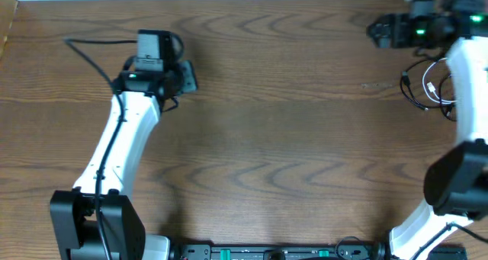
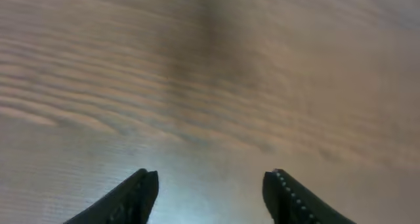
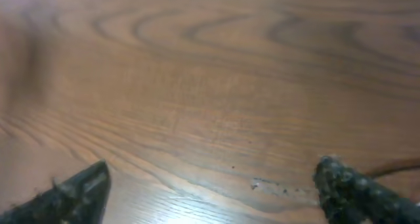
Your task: Untangle cables
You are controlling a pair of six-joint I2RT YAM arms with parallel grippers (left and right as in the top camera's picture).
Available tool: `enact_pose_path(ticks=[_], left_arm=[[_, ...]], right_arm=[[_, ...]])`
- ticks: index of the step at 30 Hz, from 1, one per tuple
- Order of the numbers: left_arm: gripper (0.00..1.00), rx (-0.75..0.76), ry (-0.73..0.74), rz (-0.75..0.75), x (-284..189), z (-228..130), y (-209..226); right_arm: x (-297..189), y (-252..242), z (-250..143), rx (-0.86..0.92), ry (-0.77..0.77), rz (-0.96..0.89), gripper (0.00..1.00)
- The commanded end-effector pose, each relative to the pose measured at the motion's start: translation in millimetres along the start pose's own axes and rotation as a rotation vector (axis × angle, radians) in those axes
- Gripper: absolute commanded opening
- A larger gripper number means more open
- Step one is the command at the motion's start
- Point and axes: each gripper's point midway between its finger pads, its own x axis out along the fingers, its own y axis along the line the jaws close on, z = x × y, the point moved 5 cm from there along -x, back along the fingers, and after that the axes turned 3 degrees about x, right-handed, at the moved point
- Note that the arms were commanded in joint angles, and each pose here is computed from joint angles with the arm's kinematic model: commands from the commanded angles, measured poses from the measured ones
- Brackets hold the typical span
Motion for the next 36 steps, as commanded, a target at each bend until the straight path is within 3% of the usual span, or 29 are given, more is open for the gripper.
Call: enact_pose_path(ticks=[1,5,9,14,19,25,26,31,36], left_arm=[[0.61,0.189,0.032,0.002,-6,-10,-10],[0.62,0.186,0.147,0.062,-8,-32,1],[0.62,0.073,0.269,0.1,-14,-54,12],[0.62,0.019,0.3,0.099,-28,-62,15],[0.62,0.033,0.206,0.08,-53,-56,13],[0.63,0.067,0.022,0.053,-87,-62,14],[0.71,0.068,-0.017,0.046,-93,-66,14],[0.91,0.071,-0.177,0.017,-120,-81,16],[0.92,0.049,-0.338,0.029,-150,-90,22]], right_arm=[[27,-1,-14,-0.047,0.098,-0.116,0.99],[33,1,-30,-0.01,0.188,-0.21,0.99],[25,1,-42,0.096,0.236,-0.248,0.99],[13,-1,-55,0.168,0.294,-0.226,0.99],[-3,1,-54,0.153,0.274,-0.225,0.99],[-28,9,-58,0.113,0.143,-0.241,0.99],[-33,10,-63,0.106,0.11,-0.246,0.99],[-59,16,-91,0.068,-0.038,-0.278,0.99],[-91,25,-116,0.023,-0.208,-0.316,0.99]])
